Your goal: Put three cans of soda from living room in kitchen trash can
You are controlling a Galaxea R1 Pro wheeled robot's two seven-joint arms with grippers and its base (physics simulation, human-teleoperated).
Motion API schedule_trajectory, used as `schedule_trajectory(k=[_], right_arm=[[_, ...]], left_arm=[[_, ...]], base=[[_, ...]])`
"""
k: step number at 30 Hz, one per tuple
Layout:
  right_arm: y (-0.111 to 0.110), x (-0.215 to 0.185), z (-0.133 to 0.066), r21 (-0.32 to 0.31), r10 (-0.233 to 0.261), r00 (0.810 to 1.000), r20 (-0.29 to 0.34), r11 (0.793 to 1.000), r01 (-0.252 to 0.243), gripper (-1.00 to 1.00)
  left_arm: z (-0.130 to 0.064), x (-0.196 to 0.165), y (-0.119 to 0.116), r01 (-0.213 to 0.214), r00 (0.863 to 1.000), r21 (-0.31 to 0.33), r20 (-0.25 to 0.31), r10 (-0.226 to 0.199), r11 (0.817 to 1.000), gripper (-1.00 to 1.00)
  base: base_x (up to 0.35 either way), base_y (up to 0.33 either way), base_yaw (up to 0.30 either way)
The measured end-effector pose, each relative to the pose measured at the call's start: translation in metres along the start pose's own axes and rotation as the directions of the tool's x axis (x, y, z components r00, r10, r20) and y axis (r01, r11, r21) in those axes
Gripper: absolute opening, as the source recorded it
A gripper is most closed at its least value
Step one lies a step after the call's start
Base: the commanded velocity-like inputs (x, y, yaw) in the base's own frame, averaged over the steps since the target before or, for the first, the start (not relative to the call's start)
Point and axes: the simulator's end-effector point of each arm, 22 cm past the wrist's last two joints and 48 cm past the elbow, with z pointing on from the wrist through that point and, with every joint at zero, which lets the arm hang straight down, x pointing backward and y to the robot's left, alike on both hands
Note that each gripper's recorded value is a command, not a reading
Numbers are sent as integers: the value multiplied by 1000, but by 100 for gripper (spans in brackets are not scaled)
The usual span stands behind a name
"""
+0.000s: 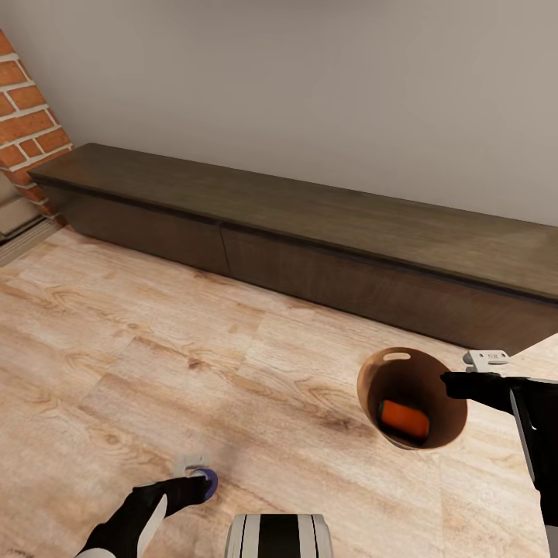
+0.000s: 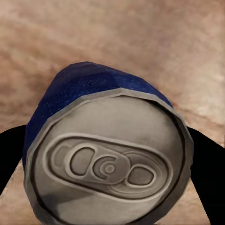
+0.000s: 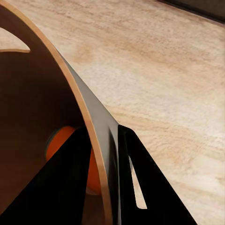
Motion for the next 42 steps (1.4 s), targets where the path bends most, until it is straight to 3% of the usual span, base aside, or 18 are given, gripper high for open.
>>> schedule_trajectory(k=[7, 9, 11, 13, 16, 17, 19, 28, 29, 32, 33, 34, 35, 37, 39, 42], right_arm=[[0, 0, 0, -1, 0, 1000, 0, 1000, 0, -100], [0, 0, 0, 0, 0, 1000, 0, 1000, 0, -100], [0, 0, 0, 1, 0, 1000, 0, 1000, 0, -100], [0, 0, 0, 1, 0, 1000, 0, 1000, 0, -100], [0, 0, 0, 0, 0, 1000, 0, 1000, 0, -100], [-1, 0, 0, 1, 1, 1000, 0, 1000, -1, -100], [-2, 0, 0, 3, 0, 1000, 0, 1000, 0, -100], [-1, 0, 0, 1, 1, 1000, 1, 1000, -1, -100], [-1, 0, 0, 1, 0, 1000, 1, 1000, 0, -100], [0, 0, 0, -1, 1, 1000, 2, 1000, -1, -100], [0, -3, 0, 0, -2, 1000, 9, 1000, 2, -100], [0, -10, -1, 3, -4, 1000, 21, 1000, 4, -100], [1, -15, -1, 2, -4, 999, 32, 1000, 4, -100], [4, -24, -2, -10, 5, 999, 44, 1000, -5, -100], [6, -30, -3, -15, 9, 999, 54, 1000, -8, -100], [13, -34, -1, -15, 4, 998, 62, 1000, -3, -100]], left_arm=[[0, -1, 0, -4, 1000, -1, 3, 4, 1000, -100], [-2, -13, -5, -13, 1000, 4, 28, 13, 1000, -100], [-7, -45, -28, -33, 996, 32, 88, 30, 999, -100], [-17, -75, -46, -52, 991, 50, 130, 45, 997, -100], [-35, -100, -72, -86, 989, 73, 123, 76, 994, -100], [-49, -116, -93, -133, 984, 90, 128, 121, 987, -100], [-66, -125, -114, -188, 976, 99, 131, 175, 977, -100], [-127, -111, -128, -224, 970, 127, 127, 208, 966, -100], [-133, -104, -140, -242, 968, 180, 115, 224, 953, -100], [-154, -89, -175, -290, 957, 378, 107, 269, 879, -100], [-170, -81, -194, -290, 956, 497, 108, 273, 818, -100], [-183, -77, -204, -287, 955, 576, 113, 273, 766, -100], [-191, -77, -205, -285, 955, 609, 119, 270, 740, -100], [-204, -79, -204, -271, 960, 659, 127, 251, 702, -100], [-211, -81, -203, -261, 962, 684, 130, 238, 681, -100], [-214, -82, -204, -255, 964, 698, 131, 231, 669, -100]], base=[[0, 0, 0], [0, 0, 0], [0, 0, 0], [0, 0, 0], [0, 0, 0], [0, 0, 0], [0, 0, 0], [0, 0, 0], [0, 0, 0], [0, 0, 0], [0, 0, 0], [0, 0, 0], [0, 0, 0], [0, 0, 0], [0, 0, 0], [0, 0, 0]])
